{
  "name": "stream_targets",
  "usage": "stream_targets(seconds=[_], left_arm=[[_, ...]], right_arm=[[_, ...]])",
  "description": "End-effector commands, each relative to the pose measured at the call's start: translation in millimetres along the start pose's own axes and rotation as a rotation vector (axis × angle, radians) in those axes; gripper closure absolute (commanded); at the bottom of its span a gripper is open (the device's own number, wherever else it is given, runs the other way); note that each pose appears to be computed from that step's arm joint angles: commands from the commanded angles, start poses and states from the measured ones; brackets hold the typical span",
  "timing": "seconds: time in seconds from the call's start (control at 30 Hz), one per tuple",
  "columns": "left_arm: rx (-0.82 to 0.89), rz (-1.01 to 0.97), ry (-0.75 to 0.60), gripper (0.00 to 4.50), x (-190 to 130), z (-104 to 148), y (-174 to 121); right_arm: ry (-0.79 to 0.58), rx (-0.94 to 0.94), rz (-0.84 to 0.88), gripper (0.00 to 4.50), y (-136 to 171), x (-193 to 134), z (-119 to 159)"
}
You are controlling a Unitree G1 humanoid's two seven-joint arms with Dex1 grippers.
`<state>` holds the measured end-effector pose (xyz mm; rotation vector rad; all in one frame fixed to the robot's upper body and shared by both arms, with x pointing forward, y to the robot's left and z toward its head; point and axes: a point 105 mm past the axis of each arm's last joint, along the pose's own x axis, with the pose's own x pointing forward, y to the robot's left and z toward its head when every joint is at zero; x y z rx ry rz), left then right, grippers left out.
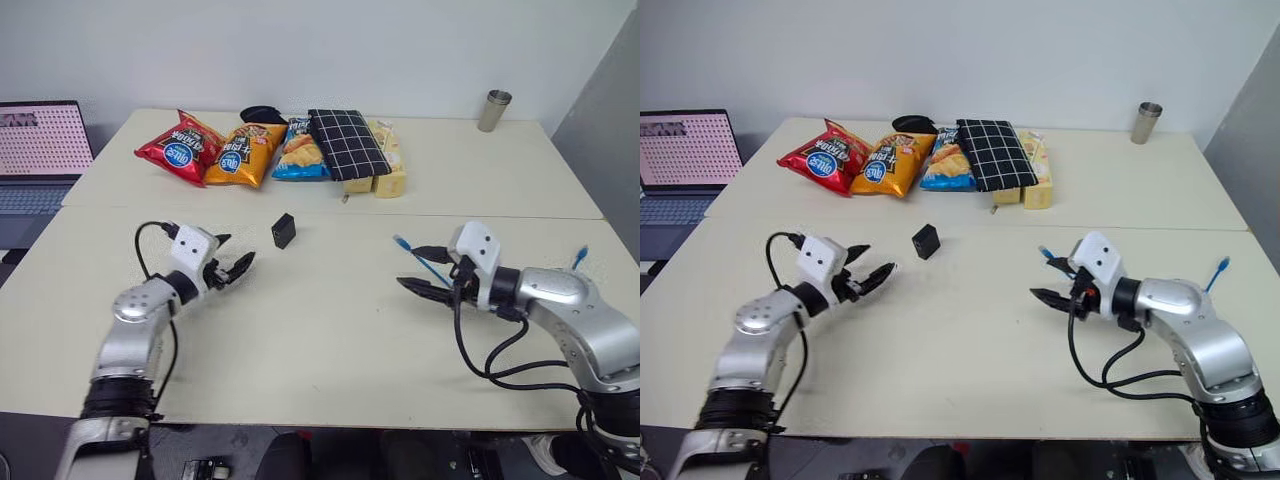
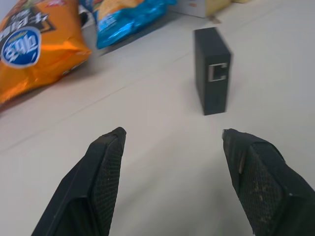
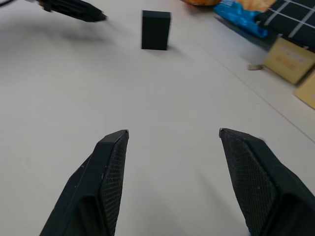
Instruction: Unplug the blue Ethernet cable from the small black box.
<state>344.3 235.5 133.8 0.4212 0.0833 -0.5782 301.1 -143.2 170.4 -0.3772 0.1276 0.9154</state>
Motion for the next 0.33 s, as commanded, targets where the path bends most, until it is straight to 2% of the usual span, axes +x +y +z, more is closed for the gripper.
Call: stream_targets(seconds=[0.03, 0.33], left_arm=[[0.033, -0.139, -0.030, 1.16, -12.5, 26.8, -9.5], [-0.010, -0.197, -0.025, 1.16, -21.0, 37.3, -11.4]], right_arm=[[-0.013, -0.028, -0.060, 1.38, -22.2, -25.3, 6.2], [0.026, -0.043, -0.079, 1.38, -36.1, -36.0, -0.3]])
